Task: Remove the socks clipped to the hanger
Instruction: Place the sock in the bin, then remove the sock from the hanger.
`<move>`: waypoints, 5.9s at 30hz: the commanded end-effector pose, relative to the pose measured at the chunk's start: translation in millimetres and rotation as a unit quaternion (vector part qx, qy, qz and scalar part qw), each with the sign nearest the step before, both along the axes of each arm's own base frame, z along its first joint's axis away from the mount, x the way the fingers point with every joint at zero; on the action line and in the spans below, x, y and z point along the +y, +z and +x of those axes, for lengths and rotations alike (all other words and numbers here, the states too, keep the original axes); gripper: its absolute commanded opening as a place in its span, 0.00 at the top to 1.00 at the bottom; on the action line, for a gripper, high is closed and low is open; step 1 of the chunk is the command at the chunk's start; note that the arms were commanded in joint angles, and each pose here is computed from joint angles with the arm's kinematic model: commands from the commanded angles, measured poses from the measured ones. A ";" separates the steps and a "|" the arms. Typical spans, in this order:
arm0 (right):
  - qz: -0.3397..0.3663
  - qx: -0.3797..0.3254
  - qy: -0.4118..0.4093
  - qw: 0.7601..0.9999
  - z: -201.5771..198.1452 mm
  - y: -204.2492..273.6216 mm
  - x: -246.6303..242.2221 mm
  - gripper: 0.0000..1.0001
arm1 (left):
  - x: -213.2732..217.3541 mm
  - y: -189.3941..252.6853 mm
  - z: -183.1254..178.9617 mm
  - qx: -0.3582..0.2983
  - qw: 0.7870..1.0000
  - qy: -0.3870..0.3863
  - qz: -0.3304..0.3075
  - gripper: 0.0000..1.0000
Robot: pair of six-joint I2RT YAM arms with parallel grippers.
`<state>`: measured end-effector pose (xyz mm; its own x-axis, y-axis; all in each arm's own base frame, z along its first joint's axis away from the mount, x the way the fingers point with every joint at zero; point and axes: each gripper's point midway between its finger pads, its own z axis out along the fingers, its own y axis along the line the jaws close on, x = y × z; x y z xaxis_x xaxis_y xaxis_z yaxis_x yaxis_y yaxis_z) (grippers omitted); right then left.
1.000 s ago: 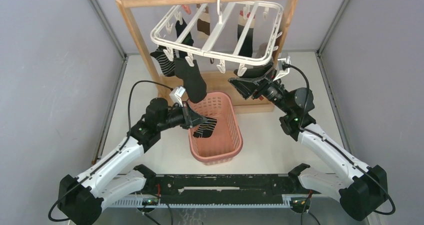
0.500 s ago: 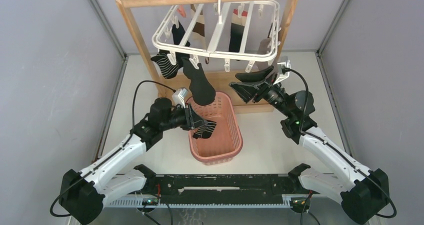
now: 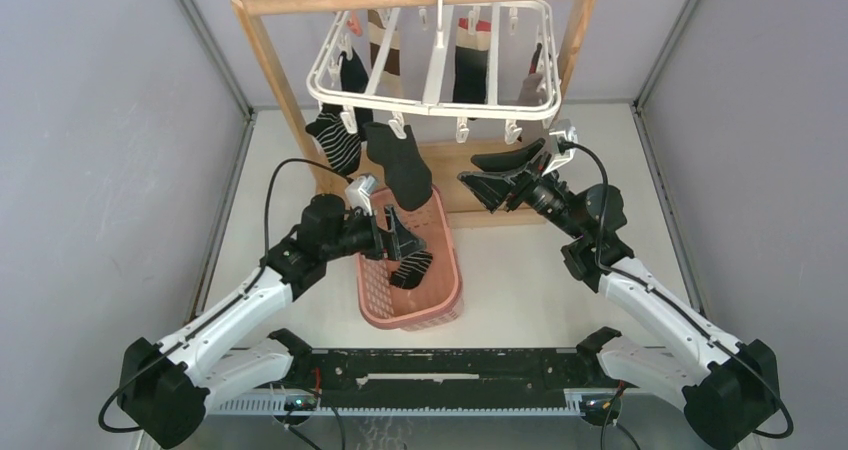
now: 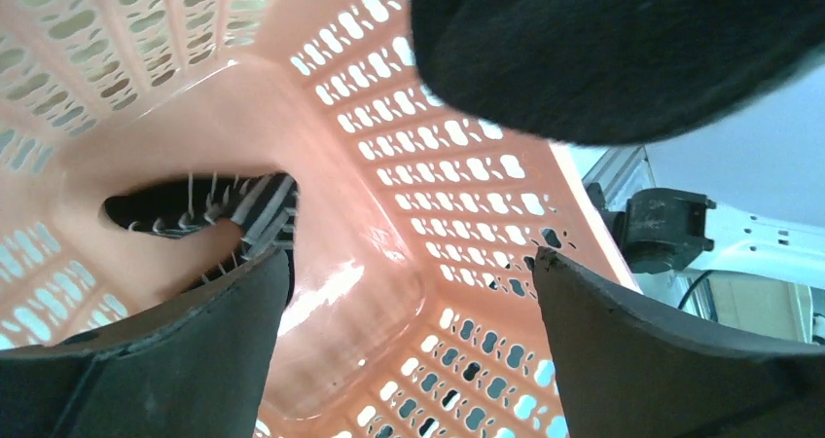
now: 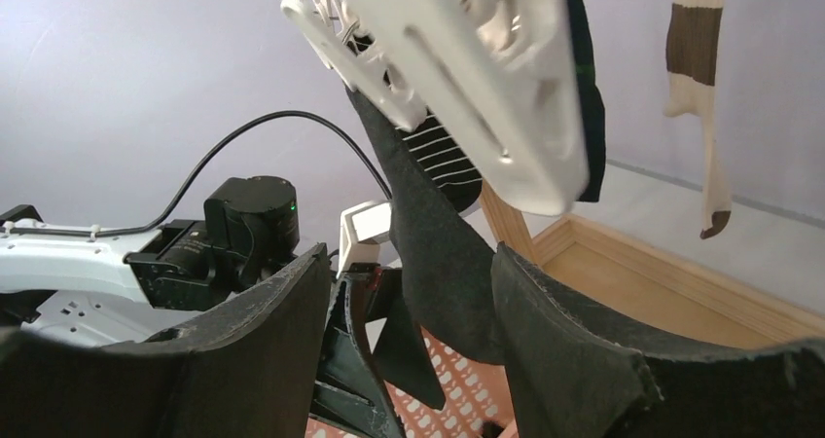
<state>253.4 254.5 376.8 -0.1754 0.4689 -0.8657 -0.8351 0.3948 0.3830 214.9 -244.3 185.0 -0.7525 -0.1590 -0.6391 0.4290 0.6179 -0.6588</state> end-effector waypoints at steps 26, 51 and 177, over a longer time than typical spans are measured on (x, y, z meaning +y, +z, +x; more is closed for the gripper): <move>-0.056 0.007 -0.040 0.998 13.2 -31.2 0.5 0.18 | 1.3 87.5 -6.8 -0.093 0.995 -0.010 -0.030 0.01; -0.200 -0.061 -0.111 0.972 26.1 -72.3 68.0 0.00 | 60.3 99.8 -17.2 -0.129 0.985 0.112 0.002 0.00; -0.198 -0.007 -0.125 0.972 5.7 -49.2 45.5 1.00 | -10.4 288.0 39.0 -0.380 0.920 0.073 -0.061 0.02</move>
